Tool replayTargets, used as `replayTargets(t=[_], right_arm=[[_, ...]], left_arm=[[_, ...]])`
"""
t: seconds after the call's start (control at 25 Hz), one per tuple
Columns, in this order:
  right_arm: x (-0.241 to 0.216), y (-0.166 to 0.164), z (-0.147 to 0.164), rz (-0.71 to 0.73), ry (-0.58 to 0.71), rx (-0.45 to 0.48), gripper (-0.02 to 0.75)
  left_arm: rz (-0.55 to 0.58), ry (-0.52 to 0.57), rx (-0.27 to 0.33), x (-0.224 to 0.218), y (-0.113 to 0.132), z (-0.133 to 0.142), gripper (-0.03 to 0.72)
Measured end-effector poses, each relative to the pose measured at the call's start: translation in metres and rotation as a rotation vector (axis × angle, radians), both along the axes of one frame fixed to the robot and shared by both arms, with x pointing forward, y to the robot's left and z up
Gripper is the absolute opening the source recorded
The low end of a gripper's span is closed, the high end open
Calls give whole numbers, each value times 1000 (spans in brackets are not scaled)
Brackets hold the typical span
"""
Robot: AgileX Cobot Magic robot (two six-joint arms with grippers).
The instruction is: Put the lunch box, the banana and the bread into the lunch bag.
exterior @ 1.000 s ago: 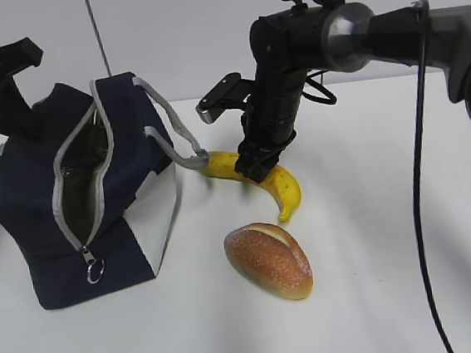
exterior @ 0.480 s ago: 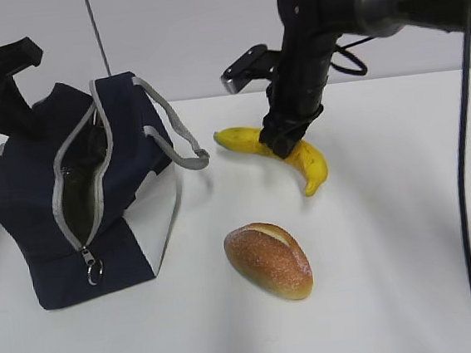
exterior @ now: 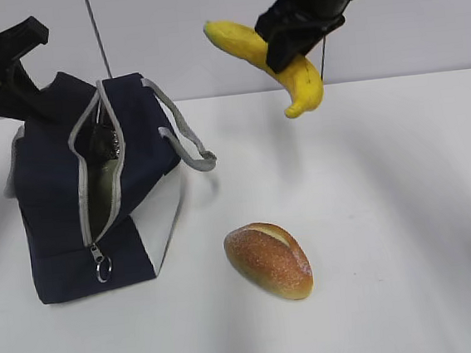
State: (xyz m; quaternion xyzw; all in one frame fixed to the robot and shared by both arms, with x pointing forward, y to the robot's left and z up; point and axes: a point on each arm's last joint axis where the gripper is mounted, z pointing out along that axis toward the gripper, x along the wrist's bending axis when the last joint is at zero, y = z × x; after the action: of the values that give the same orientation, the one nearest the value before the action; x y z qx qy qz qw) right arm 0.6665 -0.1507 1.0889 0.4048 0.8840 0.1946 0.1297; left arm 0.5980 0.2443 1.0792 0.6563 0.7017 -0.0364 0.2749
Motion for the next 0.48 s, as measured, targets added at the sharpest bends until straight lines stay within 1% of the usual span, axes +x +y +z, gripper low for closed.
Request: replayTargets(t=[0.2,0.36,0.48], right_arm=[[-23,9,39,-19,14,215,286],[-31,20,48,-24,78,365,286],[-34,27,50,-19,109,432,285]], left_arm=[[17,-8,-45,1,-3,2,-3],[26,-11,-77,2,-5,3,-3],[28,-11,-89,2,-6,4,-3]])
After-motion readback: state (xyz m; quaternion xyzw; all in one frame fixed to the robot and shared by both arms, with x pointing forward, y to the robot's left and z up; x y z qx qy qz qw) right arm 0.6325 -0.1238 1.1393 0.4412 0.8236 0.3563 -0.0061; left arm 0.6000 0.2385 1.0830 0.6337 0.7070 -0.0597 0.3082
